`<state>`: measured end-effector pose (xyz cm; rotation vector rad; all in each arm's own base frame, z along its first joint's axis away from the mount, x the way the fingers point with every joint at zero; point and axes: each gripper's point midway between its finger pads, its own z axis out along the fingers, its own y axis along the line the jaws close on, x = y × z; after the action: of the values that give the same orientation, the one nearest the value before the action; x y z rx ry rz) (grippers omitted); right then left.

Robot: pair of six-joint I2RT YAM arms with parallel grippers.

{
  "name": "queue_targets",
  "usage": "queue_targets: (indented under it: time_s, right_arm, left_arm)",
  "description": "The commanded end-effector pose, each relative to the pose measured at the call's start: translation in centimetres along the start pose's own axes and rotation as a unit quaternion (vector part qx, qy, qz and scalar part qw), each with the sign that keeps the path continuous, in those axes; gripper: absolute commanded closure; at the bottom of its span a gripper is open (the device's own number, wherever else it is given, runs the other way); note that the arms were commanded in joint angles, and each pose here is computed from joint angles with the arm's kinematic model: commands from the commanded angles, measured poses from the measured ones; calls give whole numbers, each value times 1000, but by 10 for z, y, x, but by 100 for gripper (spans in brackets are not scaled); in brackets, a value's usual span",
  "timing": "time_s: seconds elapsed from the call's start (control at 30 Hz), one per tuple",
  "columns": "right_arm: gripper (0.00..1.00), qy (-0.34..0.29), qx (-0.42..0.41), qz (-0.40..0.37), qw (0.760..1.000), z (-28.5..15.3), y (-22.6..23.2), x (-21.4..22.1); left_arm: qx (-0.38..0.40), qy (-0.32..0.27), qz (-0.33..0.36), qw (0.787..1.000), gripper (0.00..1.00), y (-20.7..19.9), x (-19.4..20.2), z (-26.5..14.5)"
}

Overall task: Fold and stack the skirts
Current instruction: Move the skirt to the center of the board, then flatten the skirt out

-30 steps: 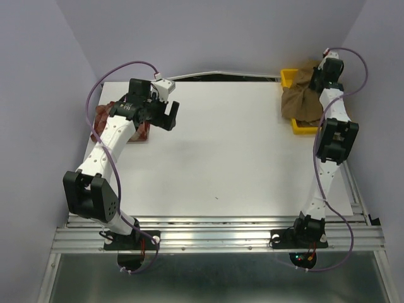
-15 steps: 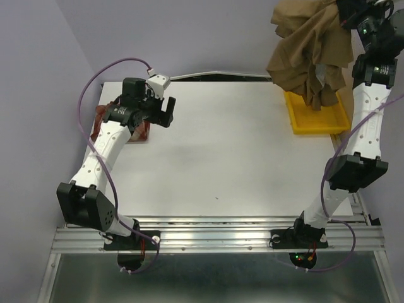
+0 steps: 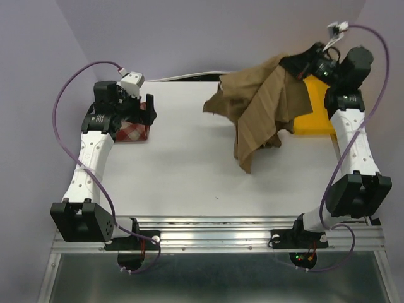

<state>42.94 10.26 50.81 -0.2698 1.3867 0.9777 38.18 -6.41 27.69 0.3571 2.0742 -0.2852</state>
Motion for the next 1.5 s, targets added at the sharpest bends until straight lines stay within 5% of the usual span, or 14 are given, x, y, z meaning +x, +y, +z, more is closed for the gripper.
queue_targets:
  time_s: [0.0, 0.17, 0.4, 0.43, 0.47, 0.5, 0.57, 0.6, 0.73, 0.8, 1.1, 1.27, 1.47]
  right_arm:
    - [99, 150, -3, 63, 987, -34, -40, 140]
    - [99, 284, 86, 34, 954, -114, -89, 269]
    - [96, 402, 121, -48, 906, -183, -109, 337]
    - [87, 411, 130, -58, 901, -187, -113, 337]
    - [57, 427, 129, -54, 893, -192, -112, 340]
    - [39, 425, 134, -64, 893, -186, -115, 327]
    - [10, 432, 149, -60, 888, -183, -118, 314]
    - [8, 424, 156, -58, 890, -177, -119, 304]
    - [7, 357, 148, -100, 917, -139, -98, 248]
    - [7, 363, 124, -152, 911, -113, -70, 249]
    - [14, 448, 37, -268, 852, -75, 23, 356]
    - [36, 438, 67, -347, 826, -71, 21, 372]
    - [47, 445, 35, -379, 811, -80, 42, 393]
  left_arm:
    - [59, -18, 41, 997, 1, -21, 3, -8]
    - [77, 10, 72, 994, 2, -24, 32, -4]
    - [88, 59, 121, 987, 2, -31, 75, 12]
    - [89, 62, 124, 986, 2, -33, 78, 14]
    - [89, 68, 128, 985, 2, -33, 83, 16]
    - [91, 66, 133, 985, 2, -36, 83, 18]
    - [92, 65, 131, 985, 2, -38, 84, 21]
    - [93, 66, 127, 985, 2, -39, 85, 22]
    - [101, 65, 94, 988, 2, -44, 84, 28]
    - [119, 75, 76, 987, 2, -49, 88, 32]
    - [145, 92, 11, 985, 2, -52, 93, 39]
    - [134, 102, -5, 986, 2, -42, 101, 38]
    - [123, 114, -7, 986, 2, -36, 111, 39]
